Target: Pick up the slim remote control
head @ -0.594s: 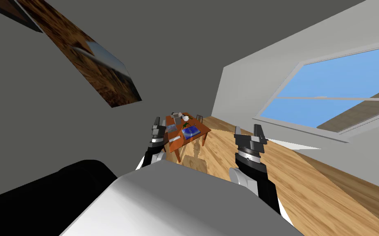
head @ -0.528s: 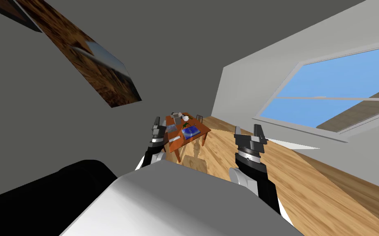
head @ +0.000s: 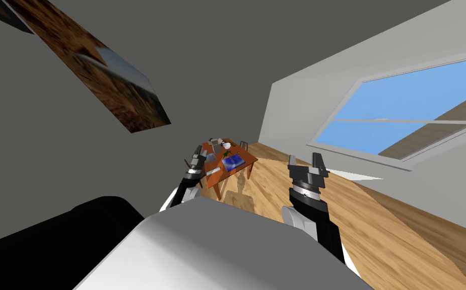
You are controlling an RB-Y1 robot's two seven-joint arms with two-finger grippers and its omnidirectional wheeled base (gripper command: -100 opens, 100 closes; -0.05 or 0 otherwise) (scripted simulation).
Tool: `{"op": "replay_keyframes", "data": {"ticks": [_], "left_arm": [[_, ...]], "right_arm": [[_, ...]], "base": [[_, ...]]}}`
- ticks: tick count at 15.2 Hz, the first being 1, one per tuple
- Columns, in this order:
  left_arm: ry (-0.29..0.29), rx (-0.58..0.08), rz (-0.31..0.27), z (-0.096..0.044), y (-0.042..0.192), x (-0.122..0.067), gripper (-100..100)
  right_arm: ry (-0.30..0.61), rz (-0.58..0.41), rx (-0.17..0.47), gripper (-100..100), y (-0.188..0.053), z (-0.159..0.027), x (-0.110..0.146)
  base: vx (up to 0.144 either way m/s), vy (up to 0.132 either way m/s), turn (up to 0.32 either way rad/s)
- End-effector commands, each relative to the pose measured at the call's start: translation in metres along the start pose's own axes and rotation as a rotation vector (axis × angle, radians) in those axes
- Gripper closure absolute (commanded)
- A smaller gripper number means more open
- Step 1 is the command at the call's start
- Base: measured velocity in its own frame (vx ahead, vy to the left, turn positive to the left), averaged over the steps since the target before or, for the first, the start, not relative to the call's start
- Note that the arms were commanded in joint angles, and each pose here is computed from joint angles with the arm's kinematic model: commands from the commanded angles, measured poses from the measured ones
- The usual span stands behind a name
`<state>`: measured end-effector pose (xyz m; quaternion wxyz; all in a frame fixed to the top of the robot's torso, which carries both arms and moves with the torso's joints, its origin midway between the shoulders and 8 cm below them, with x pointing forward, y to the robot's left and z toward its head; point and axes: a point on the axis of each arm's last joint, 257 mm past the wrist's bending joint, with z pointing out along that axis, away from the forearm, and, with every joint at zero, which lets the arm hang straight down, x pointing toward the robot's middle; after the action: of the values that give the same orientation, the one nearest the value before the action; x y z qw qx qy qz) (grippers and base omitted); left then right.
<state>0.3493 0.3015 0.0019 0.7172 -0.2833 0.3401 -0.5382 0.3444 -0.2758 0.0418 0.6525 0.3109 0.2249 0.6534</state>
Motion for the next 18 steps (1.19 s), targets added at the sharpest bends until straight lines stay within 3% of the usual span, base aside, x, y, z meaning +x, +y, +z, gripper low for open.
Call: {"op": "replay_keyframes", "data": {"ticks": [1, 4, 5, 6, 7, 10, 14, 15, 16, 17, 18], "left_arm": [[0.033, -0.065, 0.004, 0.0, 0.025, 0.0, -100], [0.048, -0.115, 0.005, -0.002, 0.044, -0.002, -100], [0.059, -0.169, 0.006, -0.004, 0.064, -0.007, -100], [0.059, -0.171, 0.006, -0.004, 0.065, -0.007, -100], [0.066, -0.219, 0.005, -0.007, 0.083, -0.012, -100], [0.066, -0.295, 0.005, -0.012, 0.109, -0.02, -100], [0.053, -0.433, 0.001, -0.024, 0.156, -0.04, -100], [0.053, -0.434, 0.001, -0.024, 0.156, -0.04, -100], [0.039, -0.49, -0.003, -0.03, 0.176, -0.052, -100], [0.038, -0.507, -0.002, -0.032, 0.18, -0.052, -100], [0.022, -0.542, -0.009, -0.035, 0.193, -0.064, -100]], "right_arm": [[0.0, 0.0, 0.0, 0, 0.0, 0.0, 0.0], [0.0, 0.0, 0.0, 0, 0.0, 0.0, 0.0], [0.0, 0.0, 0.0, 0, 0.0, 0.0, 0.0], [0.0, 0.0, 0.0, 0, 0.0, 0.0, 0.0], [0.0, 0.0, 0.0, 0, 0.0, 0.0, 0.0], [0.0, 0.0, 0.0, 0, 0.0, 0.0, 0.0], [0.0, 0.0, 0.0, 0, 0.0, 0.0, 0.0], [0.0, 0.0, 0.0, 0, 0.0, 0.0, 0.0], [0.0, 0.0, 0.0, 0, 0.0, 0.0, 0.0], [0.0, 0.0, 0.0, 0, 0.0, 0.0, 0.0], [0.0, 0.0, 0.0, 0, 0.0, 0.0, 0.0]], "base": [[0.011, -0.013, -0.067], [0.011, -0.012, -0.059], [0.01, -0.014, -0.07], [0.01, -0.013, -0.067], [0.013, -0.016, -0.092], [0.012, -0.014, -0.082], [0.017, -0.015, -0.095], [0.014, -0.008, -0.025], [0.015, -0.013, -0.078], [0.015, -0.014, -0.088], [0.019, -0.016, -0.109]]}}
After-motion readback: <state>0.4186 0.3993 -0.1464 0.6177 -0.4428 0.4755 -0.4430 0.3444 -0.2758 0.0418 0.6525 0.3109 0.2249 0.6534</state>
